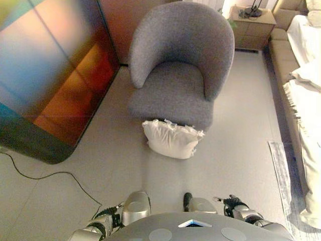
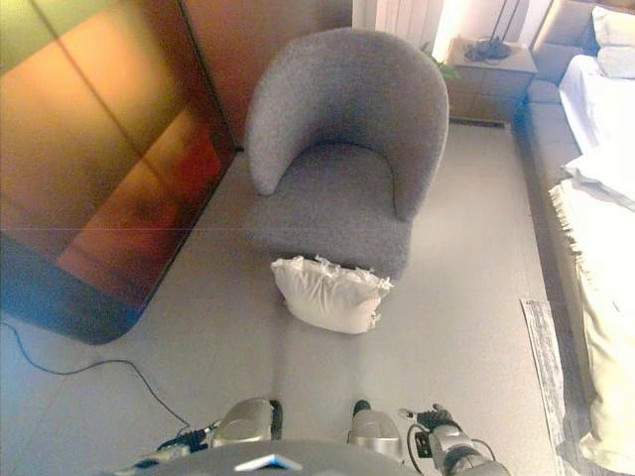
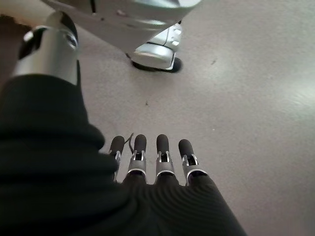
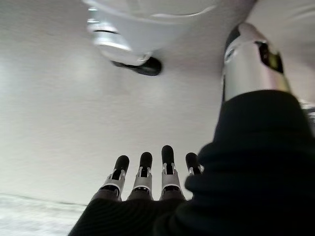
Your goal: Pick up the cushion and take it to the sofa
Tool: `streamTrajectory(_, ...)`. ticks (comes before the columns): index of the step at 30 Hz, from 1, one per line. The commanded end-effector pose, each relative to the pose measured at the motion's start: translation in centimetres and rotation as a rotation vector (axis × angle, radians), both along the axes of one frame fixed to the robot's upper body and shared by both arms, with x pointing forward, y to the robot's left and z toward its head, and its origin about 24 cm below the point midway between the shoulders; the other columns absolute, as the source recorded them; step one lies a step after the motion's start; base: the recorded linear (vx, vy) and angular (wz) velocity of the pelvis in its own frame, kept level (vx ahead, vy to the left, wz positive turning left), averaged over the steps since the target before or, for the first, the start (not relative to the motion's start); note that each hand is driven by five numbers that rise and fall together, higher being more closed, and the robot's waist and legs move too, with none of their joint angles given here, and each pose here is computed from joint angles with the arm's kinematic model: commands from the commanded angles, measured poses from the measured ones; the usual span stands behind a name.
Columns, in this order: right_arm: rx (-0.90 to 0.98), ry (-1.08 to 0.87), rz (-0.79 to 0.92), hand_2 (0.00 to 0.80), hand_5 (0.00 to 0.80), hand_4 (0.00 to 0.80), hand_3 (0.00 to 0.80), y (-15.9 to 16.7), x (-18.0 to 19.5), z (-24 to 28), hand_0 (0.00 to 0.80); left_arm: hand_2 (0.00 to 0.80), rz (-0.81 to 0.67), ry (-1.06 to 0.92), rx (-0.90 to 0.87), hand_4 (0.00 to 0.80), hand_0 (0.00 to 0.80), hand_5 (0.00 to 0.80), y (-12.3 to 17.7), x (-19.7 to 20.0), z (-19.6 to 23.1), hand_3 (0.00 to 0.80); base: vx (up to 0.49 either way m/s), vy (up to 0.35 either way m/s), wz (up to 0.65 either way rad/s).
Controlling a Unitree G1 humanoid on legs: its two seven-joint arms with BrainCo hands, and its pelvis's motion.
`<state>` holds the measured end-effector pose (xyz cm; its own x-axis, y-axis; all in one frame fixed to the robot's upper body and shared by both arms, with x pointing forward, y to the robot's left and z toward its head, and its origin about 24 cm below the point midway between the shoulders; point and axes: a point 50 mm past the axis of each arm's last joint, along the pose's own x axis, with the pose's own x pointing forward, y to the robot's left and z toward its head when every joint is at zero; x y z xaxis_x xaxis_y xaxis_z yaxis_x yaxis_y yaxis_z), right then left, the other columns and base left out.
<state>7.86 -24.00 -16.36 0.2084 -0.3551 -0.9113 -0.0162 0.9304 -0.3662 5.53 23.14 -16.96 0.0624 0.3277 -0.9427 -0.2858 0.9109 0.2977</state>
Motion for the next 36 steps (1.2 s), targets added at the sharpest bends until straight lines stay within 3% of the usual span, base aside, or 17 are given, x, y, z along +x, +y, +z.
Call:
streamTrajectory(1,-0.018,-0.015,0.054,0.000,0.000,0.000,0.000,-0.5,0.6,0.3,0.000,0.000,0.029,0.017,-0.038,0.000,0.000,0.000,-1.1,-1.6,-0.4,0.000,0.402,0.123,-0.14)
streamTrajectory(7,-0.030,0.016,0.055,0.000,0.000,0.000,0.000,-0.8,-0.6,0.1,0.000,0.000,0.049,0.033,-0.047,0.000,0.000,0.000,-1.2,-2.1,-0.5,0.000,0.359,0.196,-0.54)
streamTrajectory(14,0.008,0.005,0.003,0.000,0.000,0.000,0.000,0.4,-1.6,-0.3,0.000,0.000,-0.009,-0.003,-0.006,0.000,0.000,0.000,0.8,-0.5,0.1,0.000,0.350,0.211,0.04)
streamTrajectory(22,0.034,-0.085,0.042,0.000,0.000,0.000,0.000,1.9,0.8,-0.1,0.000,0.000,-0.021,-0.013,0.057,0.000,0.000,0.000,2.3,1.3,0.8,0.000,0.213,0.148,-0.15)
streamTrajectory(31,0.035,-0.175,0.106,0.000,0.000,0.000,0.000,2.5,4.4,0.7,0.000,0.000,0.006,-0.086,0.044,0.000,0.000,0.000,1.2,3.8,1.0,0.000,0.060,-0.068,-0.46)
streamTrajectory(36,0.029,-0.100,0.103,0.000,0.000,0.000,0.000,2.3,2.4,0.1,0.000,0.000,0.012,-0.078,0.028,0.000,0.000,0.000,0.2,2.5,0.5,0.000,0.241,-0.160,0.19)
